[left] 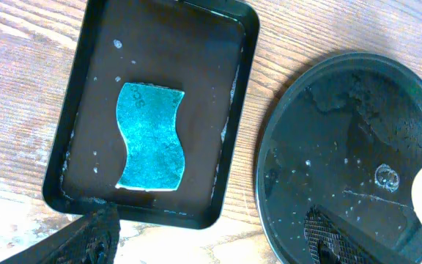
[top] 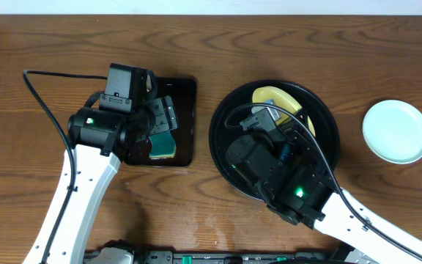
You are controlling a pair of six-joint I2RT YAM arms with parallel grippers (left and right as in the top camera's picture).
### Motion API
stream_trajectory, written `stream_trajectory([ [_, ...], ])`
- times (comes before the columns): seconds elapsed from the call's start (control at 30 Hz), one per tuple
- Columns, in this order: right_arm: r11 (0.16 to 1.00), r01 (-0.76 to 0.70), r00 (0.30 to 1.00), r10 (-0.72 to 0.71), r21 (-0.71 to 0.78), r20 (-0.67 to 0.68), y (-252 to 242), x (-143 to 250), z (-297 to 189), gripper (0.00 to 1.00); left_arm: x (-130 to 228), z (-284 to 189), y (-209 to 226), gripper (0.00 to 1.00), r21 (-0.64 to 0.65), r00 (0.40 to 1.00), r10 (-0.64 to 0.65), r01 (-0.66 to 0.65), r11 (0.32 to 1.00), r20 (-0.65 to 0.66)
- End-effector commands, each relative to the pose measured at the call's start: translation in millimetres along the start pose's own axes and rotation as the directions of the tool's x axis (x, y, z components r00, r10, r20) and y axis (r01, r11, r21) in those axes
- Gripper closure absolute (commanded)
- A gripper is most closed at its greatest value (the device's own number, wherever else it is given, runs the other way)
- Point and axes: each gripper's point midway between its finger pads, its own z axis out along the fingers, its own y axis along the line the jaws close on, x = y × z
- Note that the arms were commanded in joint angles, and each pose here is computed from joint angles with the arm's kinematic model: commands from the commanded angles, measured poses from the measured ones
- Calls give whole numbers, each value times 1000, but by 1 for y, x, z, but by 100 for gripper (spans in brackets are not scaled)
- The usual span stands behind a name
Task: Clean dirty plates on tray and stack at the side
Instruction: 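Lift the yellow plate with the right gripper over the round tray, then place the yellow plate on top of the mint plate stack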
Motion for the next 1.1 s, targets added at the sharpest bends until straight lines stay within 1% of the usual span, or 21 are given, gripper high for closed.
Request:
stream_trajectory([
  [0.0,996,-82,996,82,19,16,-7,-4,-4,99,-8,-6,-3,19,11,1000,9,-9,1000,23],
  [0.03,997,-74,997,74,-20,23,-1,-6,-4,99,-7,-6,-3,19,11,1000,9,-9,1000,22],
  [0.07,999,-42,999,41,19,14,-8,-4,-2,99,-8,-6,-3,19,11,1000,9,-9,1000,23],
  [0.13,991,-129,992,129,47,7,-14,-4,2,99,-8,-6,-3,19,11,1000,9,-9,1000,23],
  [0.17,988,-155,988,156,-10,17,-5,-7,2,99,-8,-6,-3,19,11,1000,9,-9,1000,23],
  [0.2,990,-100,994,104,-95,34,10,-12,0,99,-8,-6,-3,19,11,1000,9,-9,1000,23],
  [0.23,993,-19,999,24,-119,46,15,-12,-2,99,-8,-6,-3,19,11,1000,9,-9,1000,22],
  [0.27,996,6,999,-3,-89,39,11,-10,-1,99,-8,-6,-3,19,11,1000,9,-9,1000,23],
  [0.3,992,-111,994,111,64,0,-17,-3,4,99,-8,-6,-3,19,11,1000,9,-9,1000,23],
  [0.33,984,-170,985,170,43,6,-14,-5,6,99,-8,-6,-3,19,11,1000,9,-9,1000,23],
  [0.37,990,-55,997,61,-130,39,16,-13,2,99,-8,-6,-3,19,11,1000,9,-9,1000,23],
  [0.4,993,-14,999,18,-114,36,15,-11,2,99,-8,-6,-3,19,11,1000,9,-9,1000,23],
  [0.47,994,-111,994,111,-1,1,-5,-5,7,99,-8,-6,-3,19,11,1000,9,-9,1000,23],
  [0.5,985,-172,985,172,-27,3,-1,-6,8,99,-8,-6,-3,19,11,1000,9,-9,1000,23],
  [0.57,988,-70,997,75,-138,27,19,-11,4,99,-8,-6,-3,19,11,1000,9,-9,1000,23],
  [0.6,994,-47,999,49,-102,16,14,-7,6,99,-8,-6,-3,19,11,1000,9,-9,1000,23],
  [0.67,992,-122,992,122,-21,-10,0,-3,10,99,-8,-6,-3,19,11,1000,9,-9,1000,23],
  [0.73,992,-98,995,98,-76,0,10,-6,9,99,-8,-6,-3,19,11,1000,9,-9,1000,23],
  [0.9,987,-153,988,152,-52,-17,5,-2,12,99,-8,-6,-3,19,11,1000,9,-9,1000,23],
  [1.0,969,-237,971,234,-73,-44,9,4,15,99,-8,-6,-3,19,11,1000,9,-9,1000,23],
  [1.07,931,-344,937,333,-122,-104,19,13,21,99,-8,-6,-3,19,11,1000,9,-9,1000,23],
])
